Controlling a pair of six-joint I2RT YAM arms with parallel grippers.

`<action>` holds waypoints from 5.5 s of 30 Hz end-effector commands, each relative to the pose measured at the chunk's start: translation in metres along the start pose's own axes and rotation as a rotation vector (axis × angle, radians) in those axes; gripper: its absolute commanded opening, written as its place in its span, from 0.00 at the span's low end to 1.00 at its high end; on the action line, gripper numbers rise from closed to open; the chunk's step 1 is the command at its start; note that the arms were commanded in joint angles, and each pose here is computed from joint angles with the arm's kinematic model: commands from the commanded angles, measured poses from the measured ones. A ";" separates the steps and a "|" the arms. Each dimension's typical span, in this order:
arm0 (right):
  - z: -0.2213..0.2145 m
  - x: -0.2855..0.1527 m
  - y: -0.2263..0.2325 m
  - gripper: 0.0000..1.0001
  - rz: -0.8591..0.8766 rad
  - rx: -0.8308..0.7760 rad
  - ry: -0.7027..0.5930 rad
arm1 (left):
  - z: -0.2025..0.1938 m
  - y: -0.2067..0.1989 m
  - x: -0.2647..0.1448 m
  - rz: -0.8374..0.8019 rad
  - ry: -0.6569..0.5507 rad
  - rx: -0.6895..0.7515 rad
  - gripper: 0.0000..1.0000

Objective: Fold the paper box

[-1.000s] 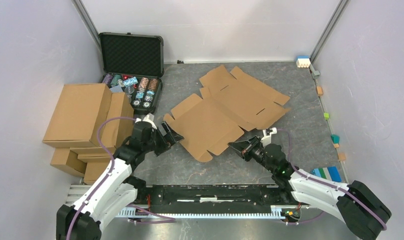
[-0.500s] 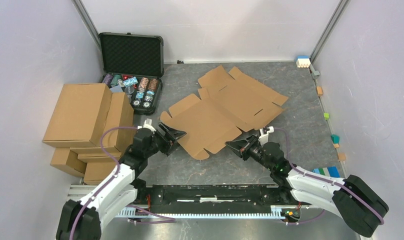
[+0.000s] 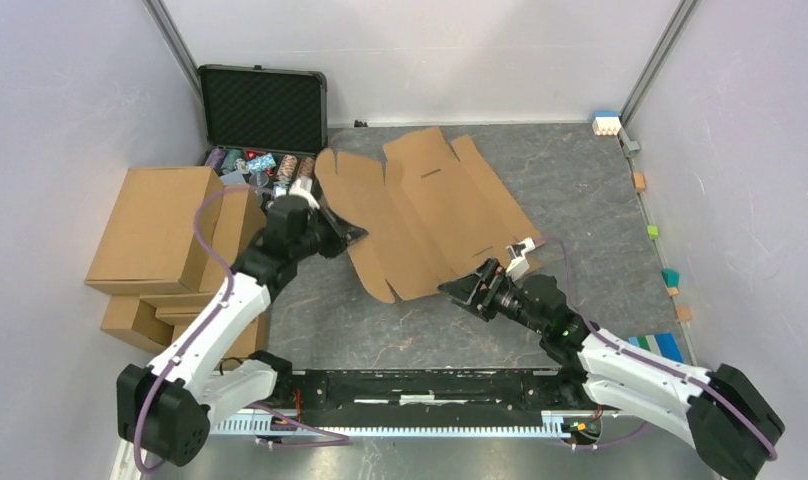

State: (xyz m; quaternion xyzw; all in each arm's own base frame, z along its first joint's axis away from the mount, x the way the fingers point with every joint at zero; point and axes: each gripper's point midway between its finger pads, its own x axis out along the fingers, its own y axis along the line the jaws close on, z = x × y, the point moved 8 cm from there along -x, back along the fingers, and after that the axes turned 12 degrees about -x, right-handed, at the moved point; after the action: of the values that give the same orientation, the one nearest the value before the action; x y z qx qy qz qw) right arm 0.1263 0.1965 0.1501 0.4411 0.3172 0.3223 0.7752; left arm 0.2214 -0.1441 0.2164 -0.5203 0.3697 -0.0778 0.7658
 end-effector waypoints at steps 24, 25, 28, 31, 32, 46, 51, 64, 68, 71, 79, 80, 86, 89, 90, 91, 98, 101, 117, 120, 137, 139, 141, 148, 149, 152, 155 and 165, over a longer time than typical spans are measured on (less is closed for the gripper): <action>0.115 -0.032 -0.024 0.93 -0.243 -0.979 0.026 | 0.016 -0.044 -0.088 -0.172 -0.280 0.930 0.02; 0.104 -0.031 -0.024 0.91 -0.183 -0.971 0.058 | 0.014 -0.044 -0.089 -0.192 -0.287 0.908 0.02; 0.078 -0.025 -0.021 0.87 -0.129 -1.017 0.099 | 0.010 -0.042 -0.086 -0.202 -0.280 0.810 0.02; 0.064 -0.022 -0.025 0.86 -0.177 -1.043 0.100 | 0.005 -0.044 -0.083 -0.242 -0.251 0.747 0.02; 0.063 -0.022 -0.030 0.86 -0.200 -1.041 0.099 | 0.003 -0.045 -0.082 -0.267 -0.243 0.737 0.02; 0.045 0.011 -0.059 0.28 -0.192 -1.009 0.214 | 0.000 -0.055 -0.084 -0.278 -0.179 0.770 0.02; 0.030 0.014 -0.080 0.19 -0.250 -0.990 0.304 | 0.002 -0.063 -0.087 -0.256 -0.189 0.670 0.02; 0.017 0.009 -0.095 0.17 -0.279 -0.982 0.351 | -0.014 -0.061 -0.056 -0.276 -0.063 0.377 0.02; 0.014 0.008 -0.096 0.17 -0.273 -0.979 0.352 | -0.010 -0.070 -0.061 -0.293 -0.097 0.325 0.02; 0.013 0.008 -0.097 0.16 -0.284 -0.976 0.364 | -0.004 -0.083 -0.069 -0.314 -0.130 0.325 0.02; 0.010 0.008 -0.100 0.16 -0.284 -0.971 0.377 | -0.016 -0.096 -0.062 -0.387 0.009 0.231 0.02; 0.010 0.008 -0.100 0.16 -0.285 -0.970 0.375 | -0.016 -0.097 -0.061 -0.398 0.016 0.230 0.02; 0.010 0.010 -0.096 0.16 -0.271 -0.965 0.367 | -0.015 -0.075 -0.051 -0.355 -0.034 0.304 0.02; 0.010 0.010 -0.097 0.15 -0.275 -0.962 0.369 | -0.015 -0.064 -0.051 -0.338 -0.046 0.407 0.02; 0.010 0.010 -0.097 0.15 -0.275 -0.961 0.370 | -0.016 -0.060 -0.052 -0.325 -0.044 0.452 0.02; 0.010 0.010 -0.096 0.15 -0.274 -0.961 0.369 | -0.017 -0.056 -0.052 -0.311 -0.044 0.482 0.02; 0.011 0.012 -0.097 0.14 -0.286 -0.952 0.367 | -0.038 -0.039 -0.055 -0.311 0.002 0.640 0.02; 0.009 0.012 -0.097 0.14 -0.289 -0.948 0.371 | -0.046 -0.036 -0.059 -0.306 0.007 0.727 0.02; 0.009 0.010 -0.098 0.15 -0.294 -0.943 0.359 | -0.103 0.004 -0.050 -0.394 0.158 0.824 0.02; 0.009 0.011 -0.097 0.16 -0.291 -0.943 0.355 | -0.111 0.006 -0.045 -0.384 0.167 0.854 0.02; 0.033 0.012 -0.077 0.20 -0.337 -1.035 0.313 | -0.136 0.020 -0.030 -0.324 0.236 1.017 0.02; 0.038 0.009 -0.071 0.23 -0.346 -1.047 0.304 | -0.135 0.022 -0.029 -0.309 0.225 1.031 0.02; 0.042 0.004 -0.068 0.34 -0.353 -1.052 0.294 | -0.133 0.024 -0.028 -0.293 0.210 1.045 0.02; 0.077 -0.025 -0.057 0.68 -0.429 -1.029 0.194 | -0.126 0.023 -0.029 -0.274 0.166 1.085 0.02; 0.084 -0.032 -0.057 0.73 -0.464 -1.021 0.166 | -0.126 0.023 -0.029 -0.278 0.164 1.087 0.02; 0.110 -0.055 -0.064 0.92 -0.676 -0.949 0.042 | -0.125 0.021 -0.031 -0.282 0.157 1.086 0.02; 0.132 -0.075 -0.080 0.98 -0.857 -0.840 -0.050 | -0.124 0.020 -0.033 -0.293 0.152 1.083 0.02; 0.150 -0.111 -0.153 0.98 -0.904 -0.461 -0.256 | -0.122 0.019 -0.036 -0.301 0.131 1.085 0.02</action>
State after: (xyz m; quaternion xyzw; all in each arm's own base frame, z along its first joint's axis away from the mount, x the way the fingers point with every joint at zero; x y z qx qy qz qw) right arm 0.2073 -0.0172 0.1107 0.0548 0.3204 -0.0378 0.9449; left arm 0.1161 -0.2161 0.2072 -0.1313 0.2324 -0.3989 0.8773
